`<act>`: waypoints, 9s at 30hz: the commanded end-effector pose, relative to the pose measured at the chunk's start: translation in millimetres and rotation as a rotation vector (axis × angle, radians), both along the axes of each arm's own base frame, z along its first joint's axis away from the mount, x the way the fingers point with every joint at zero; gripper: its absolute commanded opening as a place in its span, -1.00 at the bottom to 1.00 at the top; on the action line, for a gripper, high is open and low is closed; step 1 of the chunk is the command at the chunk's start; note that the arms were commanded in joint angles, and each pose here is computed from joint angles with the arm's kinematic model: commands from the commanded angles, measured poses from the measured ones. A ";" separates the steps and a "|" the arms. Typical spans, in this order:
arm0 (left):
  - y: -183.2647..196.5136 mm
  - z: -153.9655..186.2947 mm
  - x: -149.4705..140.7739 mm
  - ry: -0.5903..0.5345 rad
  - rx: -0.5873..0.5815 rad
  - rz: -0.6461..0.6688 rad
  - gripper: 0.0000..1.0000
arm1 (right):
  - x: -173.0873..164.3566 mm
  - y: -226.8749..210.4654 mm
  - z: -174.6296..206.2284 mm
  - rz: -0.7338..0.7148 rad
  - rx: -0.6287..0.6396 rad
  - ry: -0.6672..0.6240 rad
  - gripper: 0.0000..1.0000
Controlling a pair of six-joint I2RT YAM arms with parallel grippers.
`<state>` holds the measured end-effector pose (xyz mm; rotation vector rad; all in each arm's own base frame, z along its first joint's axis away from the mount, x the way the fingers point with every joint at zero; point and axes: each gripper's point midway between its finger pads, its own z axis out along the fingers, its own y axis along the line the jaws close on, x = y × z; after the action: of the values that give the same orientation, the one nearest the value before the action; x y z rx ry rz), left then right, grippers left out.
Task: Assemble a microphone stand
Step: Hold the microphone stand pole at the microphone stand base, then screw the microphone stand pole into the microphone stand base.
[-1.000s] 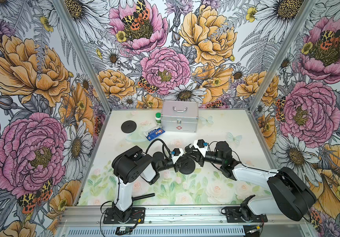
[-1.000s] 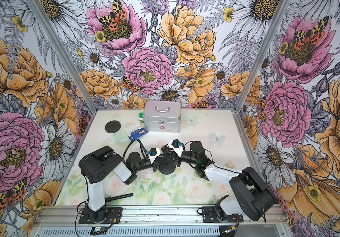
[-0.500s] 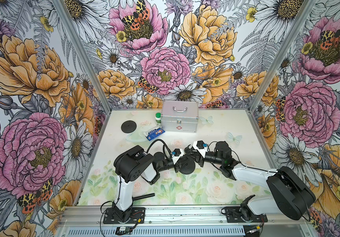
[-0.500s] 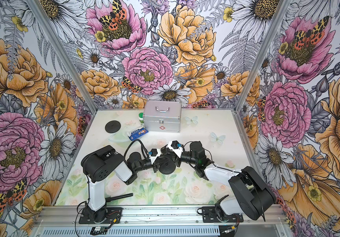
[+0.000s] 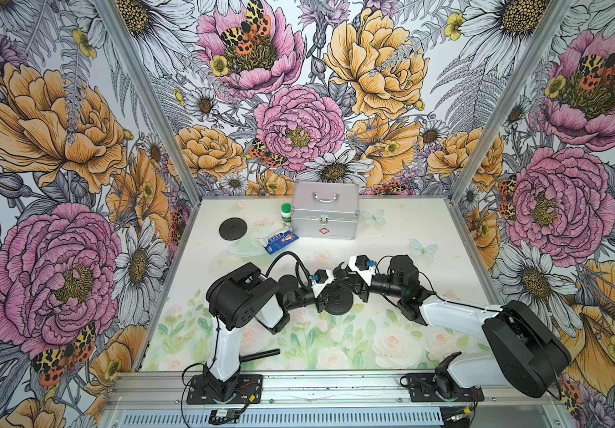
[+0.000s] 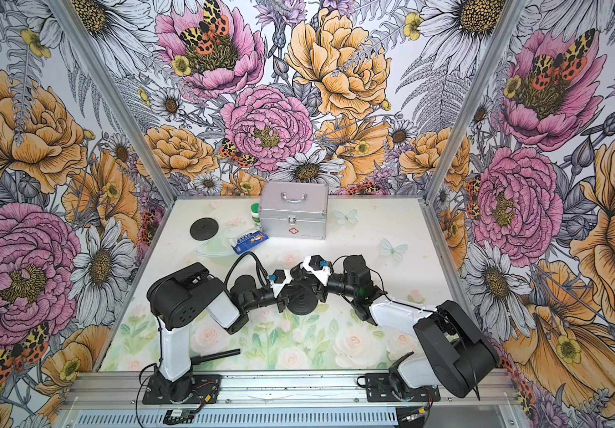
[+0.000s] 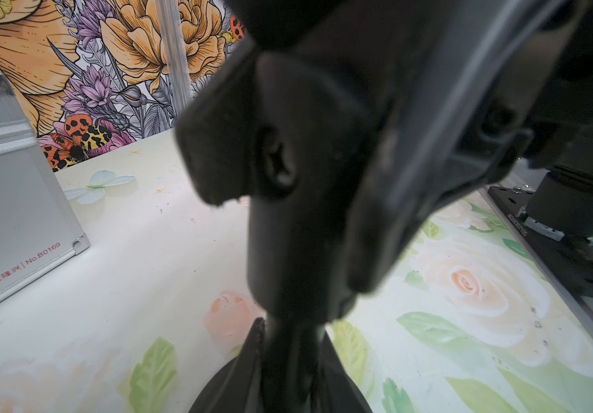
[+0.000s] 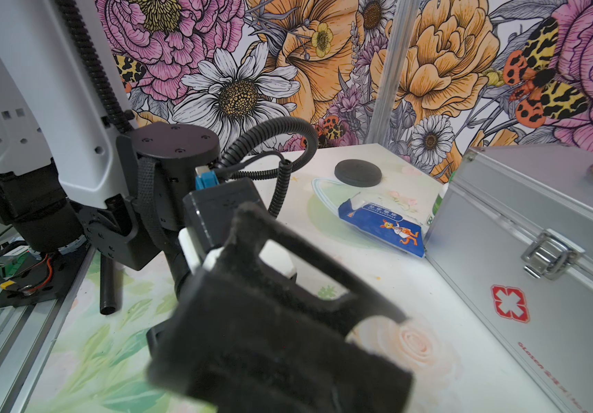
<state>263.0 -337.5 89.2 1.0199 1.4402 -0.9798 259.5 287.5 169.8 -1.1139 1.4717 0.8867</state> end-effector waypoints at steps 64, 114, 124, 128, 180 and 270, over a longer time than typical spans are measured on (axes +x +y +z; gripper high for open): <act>0.3 -13.1 7.0 0.087 -0.016 -0.026 -0.46 | 27.6 -51.0 -43.7 -0.695 -0.067 0.052 -0.97; -10.5 -22.8 -4.1 0.079 0.003 -0.071 -0.64 | -57.4 6.9 -38.4 0.271 -0.105 0.113 -0.09; -10.8 -22.3 -10.8 0.057 0.011 -0.096 -0.65 | -5.4 -3.8 -17.8 0.281 -0.052 0.100 -0.06; -13.0 -25.3 -16.2 0.049 0.020 -0.112 -0.65 | 1.7 -2.1 -7.0 0.316 -0.025 0.093 -0.08; -13.4 -35.5 -3.9 0.076 0.028 -0.066 -0.47 | 36.3 -40.5 -42.4 -0.429 -0.083 0.020 -1.00; -14.9 -45.2 -0.4 0.086 0.038 -0.069 -0.53 | -17.8 -7.4 -47.7 -0.113 -0.159 0.064 -0.29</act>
<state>263.9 -352.3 47.8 1.0551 1.5149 -1.0594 275.5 269.7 153.2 -0.7651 1.6581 0.5991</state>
